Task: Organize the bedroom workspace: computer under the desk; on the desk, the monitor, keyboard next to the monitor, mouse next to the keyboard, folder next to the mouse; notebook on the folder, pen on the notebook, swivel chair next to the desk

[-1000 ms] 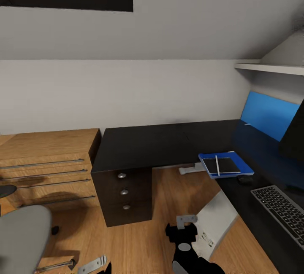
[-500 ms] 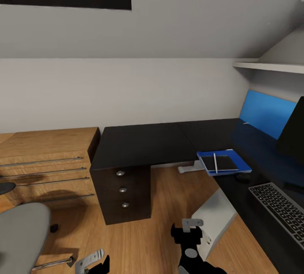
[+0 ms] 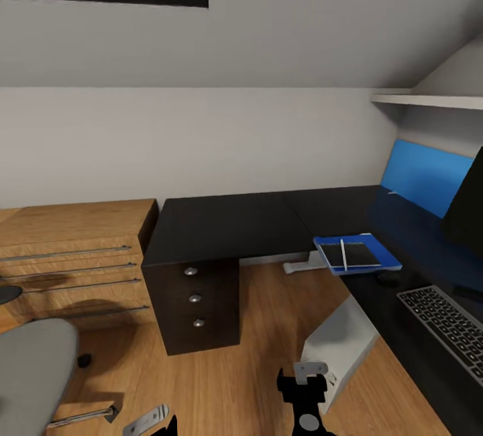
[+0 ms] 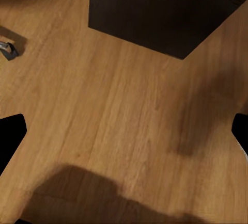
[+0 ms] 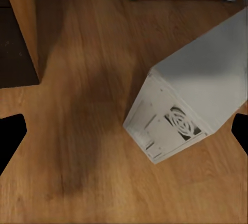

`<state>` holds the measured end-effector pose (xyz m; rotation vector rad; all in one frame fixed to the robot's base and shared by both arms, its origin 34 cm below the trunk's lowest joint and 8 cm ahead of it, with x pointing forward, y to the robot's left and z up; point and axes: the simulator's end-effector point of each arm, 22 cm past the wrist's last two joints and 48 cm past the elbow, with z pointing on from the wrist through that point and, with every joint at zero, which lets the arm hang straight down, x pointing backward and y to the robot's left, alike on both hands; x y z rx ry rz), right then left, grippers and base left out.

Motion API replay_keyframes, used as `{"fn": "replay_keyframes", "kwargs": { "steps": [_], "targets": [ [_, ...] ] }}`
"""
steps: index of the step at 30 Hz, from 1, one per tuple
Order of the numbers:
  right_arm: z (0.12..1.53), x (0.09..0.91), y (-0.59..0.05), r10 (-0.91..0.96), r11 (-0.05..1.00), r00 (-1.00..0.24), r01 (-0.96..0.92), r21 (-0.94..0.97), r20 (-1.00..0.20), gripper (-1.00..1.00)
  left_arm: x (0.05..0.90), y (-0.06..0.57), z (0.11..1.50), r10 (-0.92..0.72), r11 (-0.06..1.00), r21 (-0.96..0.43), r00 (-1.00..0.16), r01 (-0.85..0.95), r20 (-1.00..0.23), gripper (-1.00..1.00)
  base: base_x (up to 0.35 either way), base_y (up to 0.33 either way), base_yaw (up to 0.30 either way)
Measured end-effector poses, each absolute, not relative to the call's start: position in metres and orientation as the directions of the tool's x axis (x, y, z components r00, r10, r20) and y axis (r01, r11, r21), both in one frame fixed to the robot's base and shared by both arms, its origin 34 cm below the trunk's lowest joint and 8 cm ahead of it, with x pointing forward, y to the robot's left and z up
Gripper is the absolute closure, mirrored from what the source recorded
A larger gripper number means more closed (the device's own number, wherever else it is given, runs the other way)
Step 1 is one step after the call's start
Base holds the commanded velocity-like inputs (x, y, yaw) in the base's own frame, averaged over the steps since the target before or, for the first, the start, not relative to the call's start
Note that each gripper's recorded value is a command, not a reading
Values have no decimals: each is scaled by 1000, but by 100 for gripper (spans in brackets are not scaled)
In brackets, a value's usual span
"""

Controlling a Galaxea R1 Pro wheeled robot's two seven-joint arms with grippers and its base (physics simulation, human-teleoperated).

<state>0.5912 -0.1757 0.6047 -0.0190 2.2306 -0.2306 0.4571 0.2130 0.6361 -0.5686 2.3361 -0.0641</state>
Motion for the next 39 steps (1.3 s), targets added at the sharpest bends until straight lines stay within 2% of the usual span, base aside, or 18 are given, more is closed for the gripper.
{"fn": "replay_keyframes", "kwargs": {
  "steps": [12, 39],
  "targets": [
    [549, 567, -162, -120, 990, -636, -18, -140, -762, -100, 449, 215, 605, -412, 903, -187, -660, -386, -628, -100, 0, 0, 0],
    [514, 571, -190, -49, 992, -504, 75, -100, -862, -100, 437, 219, 547, -406, 904, -167, -667, -394, -625, -100, 0, 0, -10]
  ]
}}
